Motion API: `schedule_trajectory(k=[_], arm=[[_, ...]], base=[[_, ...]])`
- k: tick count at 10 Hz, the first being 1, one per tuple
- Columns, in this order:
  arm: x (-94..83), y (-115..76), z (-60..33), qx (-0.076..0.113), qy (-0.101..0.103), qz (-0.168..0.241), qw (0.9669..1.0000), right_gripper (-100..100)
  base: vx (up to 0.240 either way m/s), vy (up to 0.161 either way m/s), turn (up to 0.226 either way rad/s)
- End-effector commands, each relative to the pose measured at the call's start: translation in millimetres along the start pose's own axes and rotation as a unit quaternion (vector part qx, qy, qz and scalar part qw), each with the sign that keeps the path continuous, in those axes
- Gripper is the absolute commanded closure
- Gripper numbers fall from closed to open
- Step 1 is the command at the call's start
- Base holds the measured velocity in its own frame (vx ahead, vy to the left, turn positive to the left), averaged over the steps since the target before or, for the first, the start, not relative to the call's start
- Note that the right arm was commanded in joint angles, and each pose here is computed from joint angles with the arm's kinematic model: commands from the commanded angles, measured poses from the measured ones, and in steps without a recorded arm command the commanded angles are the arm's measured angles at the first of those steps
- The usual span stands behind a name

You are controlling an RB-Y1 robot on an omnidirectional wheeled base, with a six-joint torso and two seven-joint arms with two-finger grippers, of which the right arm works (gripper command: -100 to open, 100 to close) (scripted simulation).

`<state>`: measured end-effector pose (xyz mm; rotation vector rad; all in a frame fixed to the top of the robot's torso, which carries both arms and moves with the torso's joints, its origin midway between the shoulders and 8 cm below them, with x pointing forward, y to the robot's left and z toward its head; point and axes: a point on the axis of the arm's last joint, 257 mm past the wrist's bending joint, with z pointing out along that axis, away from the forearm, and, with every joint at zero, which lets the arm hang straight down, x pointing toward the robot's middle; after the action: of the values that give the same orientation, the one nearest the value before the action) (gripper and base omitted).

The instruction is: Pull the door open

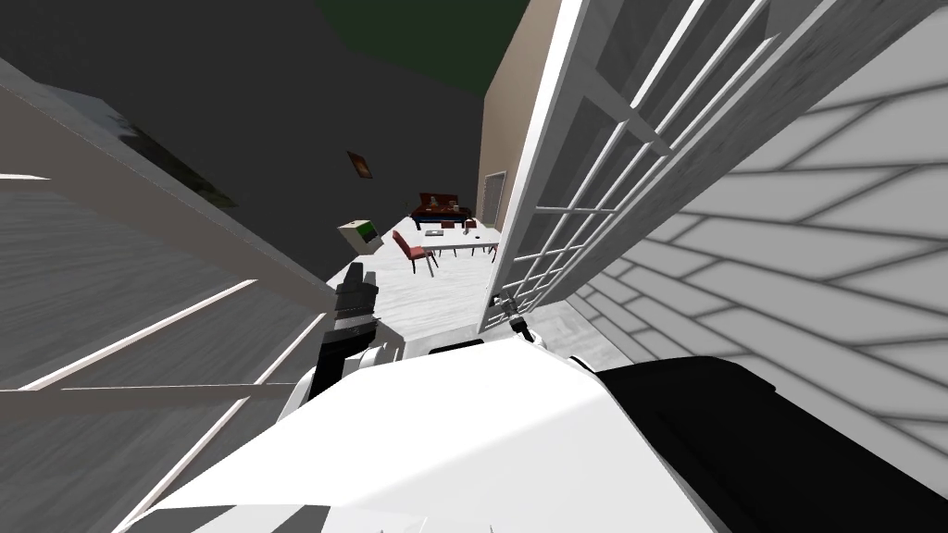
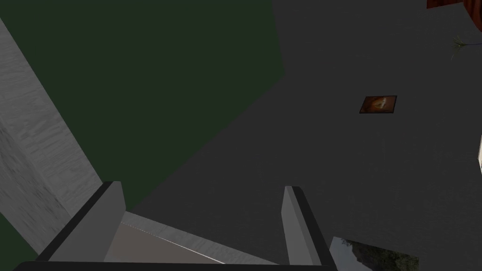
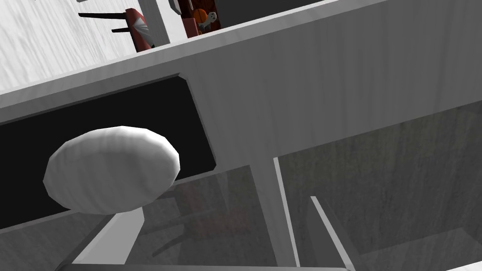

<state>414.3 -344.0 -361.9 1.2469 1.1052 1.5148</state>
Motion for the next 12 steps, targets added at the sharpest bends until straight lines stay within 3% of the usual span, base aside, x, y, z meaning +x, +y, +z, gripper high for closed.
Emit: schedule_trajectory(k=[1, 12], arm=[[20.9, -12.5, -1.7, 0.004, 0.009, 0.027, 0.9996, -100], [21.1, -11.5, -4.5, 0.000, 0.003, 0.045, 0.9990, -100]], base=[[-0.027, -0.007, 0.089], [-0.006, -0.006, 0.022]])
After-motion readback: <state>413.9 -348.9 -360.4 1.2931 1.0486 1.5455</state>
